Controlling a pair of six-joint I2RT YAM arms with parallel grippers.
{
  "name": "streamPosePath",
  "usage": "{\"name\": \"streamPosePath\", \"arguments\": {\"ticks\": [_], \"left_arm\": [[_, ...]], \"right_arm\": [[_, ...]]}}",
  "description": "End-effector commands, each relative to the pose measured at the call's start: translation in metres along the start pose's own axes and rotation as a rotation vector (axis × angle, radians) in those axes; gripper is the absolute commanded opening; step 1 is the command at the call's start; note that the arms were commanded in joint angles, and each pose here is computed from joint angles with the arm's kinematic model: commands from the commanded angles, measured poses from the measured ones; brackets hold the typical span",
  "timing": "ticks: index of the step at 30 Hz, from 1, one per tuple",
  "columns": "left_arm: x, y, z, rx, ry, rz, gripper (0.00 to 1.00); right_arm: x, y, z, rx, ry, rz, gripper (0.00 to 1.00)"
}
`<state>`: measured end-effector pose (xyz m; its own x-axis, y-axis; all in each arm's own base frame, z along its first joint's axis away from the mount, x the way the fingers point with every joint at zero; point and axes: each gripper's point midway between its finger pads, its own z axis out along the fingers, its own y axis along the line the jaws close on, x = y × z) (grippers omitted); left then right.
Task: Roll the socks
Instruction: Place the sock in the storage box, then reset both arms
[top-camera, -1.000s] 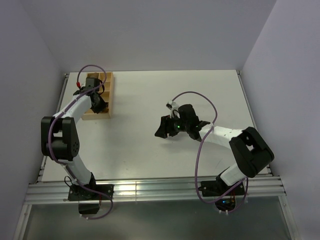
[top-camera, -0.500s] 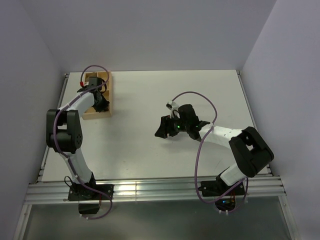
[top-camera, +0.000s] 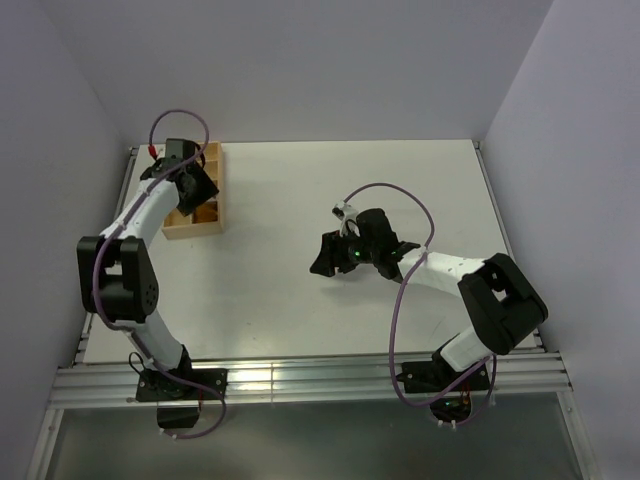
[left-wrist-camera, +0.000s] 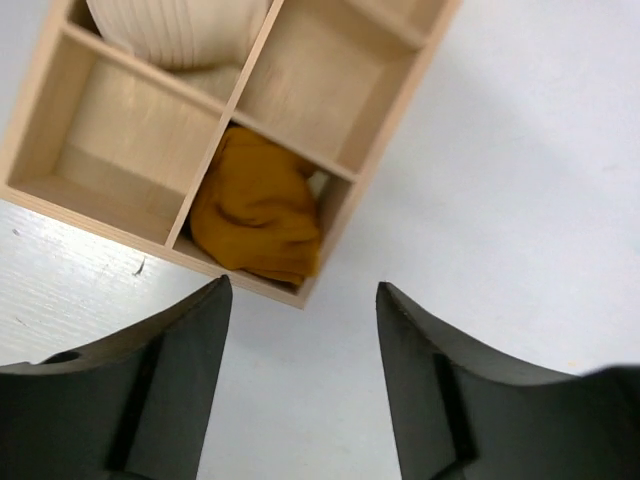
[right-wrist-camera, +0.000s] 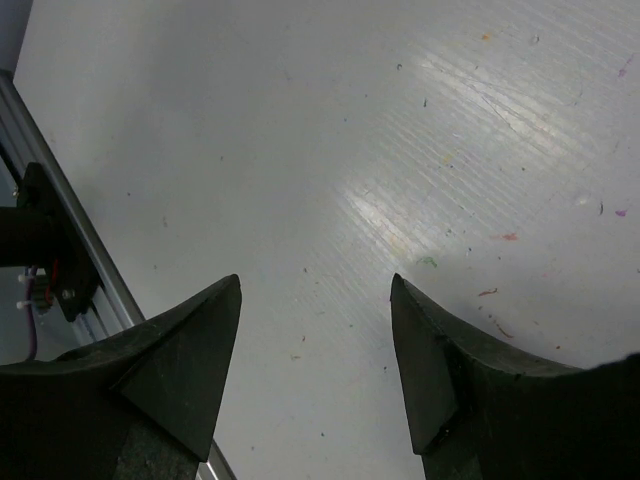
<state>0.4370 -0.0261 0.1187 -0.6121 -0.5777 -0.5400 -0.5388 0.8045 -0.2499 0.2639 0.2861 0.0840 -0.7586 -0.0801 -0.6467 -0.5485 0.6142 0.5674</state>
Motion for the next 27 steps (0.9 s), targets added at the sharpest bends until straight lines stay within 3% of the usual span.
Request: {"name": "streamPosePath", "arguments": {"ticks": [1, 5, 8, 10, 11, 12, 14, 15, 20, 27], "left_arm": [[-0.048, -0.026, -0.061, 0.119, -0.14, -0.01, 0.67], [-0.073, -0.03, -0.117, 0.193, -0.256, -0.014, 0.8], [-0.086, -0.023, -0.166, 0.251, -0.373, -0.013, 0.85], [-0.088, -0.013, -0.188, 0.26, -0.436, -0.005, 0.87], [-0.095, -0.004, -0.218, 0.277, -0.517, 0.002, 0.96], [-0.097, 0.002, -0.232, 0.284, -0.555, 0.008, 0.99], [-0.099, 0.023, -0.271, 0.281, -0.666, 0.022, 1.0], [-0.099, 0.03, -0.284, 0.279, -0.704, 0.024, 1.0], [-0.09, 0.08, -0.363, 0.28, -0.915, -0.003, 1.0], [-0.068, 0.126, -0.421, 0.288, -1.048, -0.054, 1.0]], "right_arm": [[-0.017, 0.002, -0.008, 0.015, -0.054, -0.051, 0.69], [-0.033, -0.002, -0.025, 0.109, -0.091, -0.068, 0.7], [-0.054, 0.005, -0.052, 0.178, -0.138, -0.11, 0.71], [-0.086, 0.016, -0.083, 0.243, -0.237, -0.162, 0.72], [-0.086, 0.013, -0.095, 0.29, -0.233, -0.161, 0.73], [-0.109, 0.023, -0.122, 0.332, -0.326, -0.183, 0.73], [-0.115, 0.023, -0.151, 0.416, -0.365, -0.188, 0.75], [-0.134, 0.03, -0.183, 0.472, -0.466, -0.191, 0.75], [-0.145, 0.037, -0.287, 0.669, -0.705, -0.137, 0.8], [-0.126, 0.046, -0.412, 0.837, -1.024, -0.068, 0.89]]}}
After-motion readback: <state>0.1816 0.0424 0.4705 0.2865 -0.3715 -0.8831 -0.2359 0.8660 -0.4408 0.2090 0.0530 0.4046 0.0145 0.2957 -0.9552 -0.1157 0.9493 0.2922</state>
